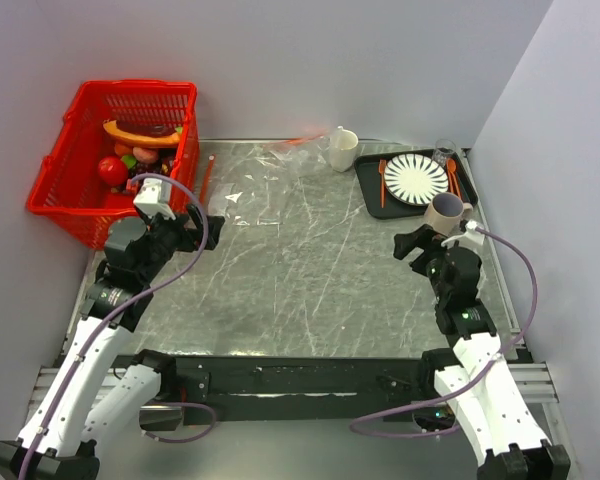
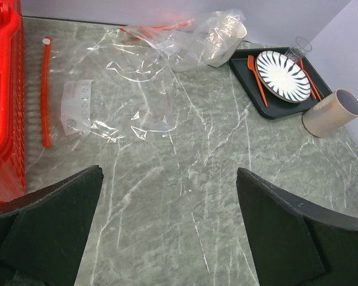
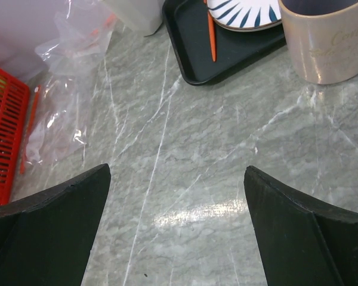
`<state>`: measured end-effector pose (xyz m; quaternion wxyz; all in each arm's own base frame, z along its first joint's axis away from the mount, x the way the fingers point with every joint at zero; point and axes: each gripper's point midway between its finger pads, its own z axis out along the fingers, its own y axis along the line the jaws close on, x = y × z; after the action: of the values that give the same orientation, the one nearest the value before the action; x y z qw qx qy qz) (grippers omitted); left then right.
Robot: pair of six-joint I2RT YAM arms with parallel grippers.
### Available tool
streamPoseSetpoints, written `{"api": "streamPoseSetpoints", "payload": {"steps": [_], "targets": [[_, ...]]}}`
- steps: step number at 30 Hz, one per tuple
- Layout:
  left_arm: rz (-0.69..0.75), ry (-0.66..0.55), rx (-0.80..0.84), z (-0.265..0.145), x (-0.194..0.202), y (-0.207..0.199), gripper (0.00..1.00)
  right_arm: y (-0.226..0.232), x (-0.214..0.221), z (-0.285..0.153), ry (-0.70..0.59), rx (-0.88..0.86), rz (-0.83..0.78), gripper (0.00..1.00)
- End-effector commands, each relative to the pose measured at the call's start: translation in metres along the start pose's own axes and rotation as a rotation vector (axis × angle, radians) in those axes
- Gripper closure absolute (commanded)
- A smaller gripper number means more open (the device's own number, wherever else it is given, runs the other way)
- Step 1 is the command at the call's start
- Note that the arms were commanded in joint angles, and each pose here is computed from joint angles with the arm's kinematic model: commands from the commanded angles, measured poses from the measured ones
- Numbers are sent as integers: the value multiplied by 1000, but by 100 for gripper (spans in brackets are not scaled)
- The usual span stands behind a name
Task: Place the food in the zip-top bag and seal the zipper
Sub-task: Move the zipper food storage bag to the center of the board.
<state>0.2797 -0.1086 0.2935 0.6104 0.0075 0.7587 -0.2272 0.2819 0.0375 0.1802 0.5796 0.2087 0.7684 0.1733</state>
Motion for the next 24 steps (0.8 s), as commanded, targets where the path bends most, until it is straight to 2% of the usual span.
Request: {"api": "streamPoseSetpoints", "payload": {"steps": [1, 7, 12, 15, 16, 18, 20, 21, 22, 24], "targets": [[22, -56, 14, -3, -13, -3, 1, 5, -11, -7, -74, -40, 17, 0], [20, -85, -2, -7, -16, 0, 1, 3, -12, -13, -90, -33, 38, 0], [-41, -69, -73, -1, -16, 9, 1, 0, -12, -15, -108, -31, 54, 0], [-94, -76, -133, 0, -32, 13, 1, 0, -10, -16, -102, -29, 58, 0], [-113, -107, -143, -4, -50, 10, 1, 0, -9, -15, -96, -30, 58, 0], [-165, -85, -229, -2, -56, 19, 1, 1, -8, -14, -90, -32, 62, 0], [-190, -125, -255, -7, -87, 15, 1, 1, -6, -13, -77, -31, 62, 0], [-194, -79, -297, -1, -81, 21, 1, 1, -7, -13, -80, -29, 61, 0], [-200, -109, -300, -3, -102, 16, 1, 0, -6, -12, -72, -25, 60, 0], [-200, -72, -367, 4, -102, 25, 1, 1, -6, -11, -66, -25, 60, 0]]}}
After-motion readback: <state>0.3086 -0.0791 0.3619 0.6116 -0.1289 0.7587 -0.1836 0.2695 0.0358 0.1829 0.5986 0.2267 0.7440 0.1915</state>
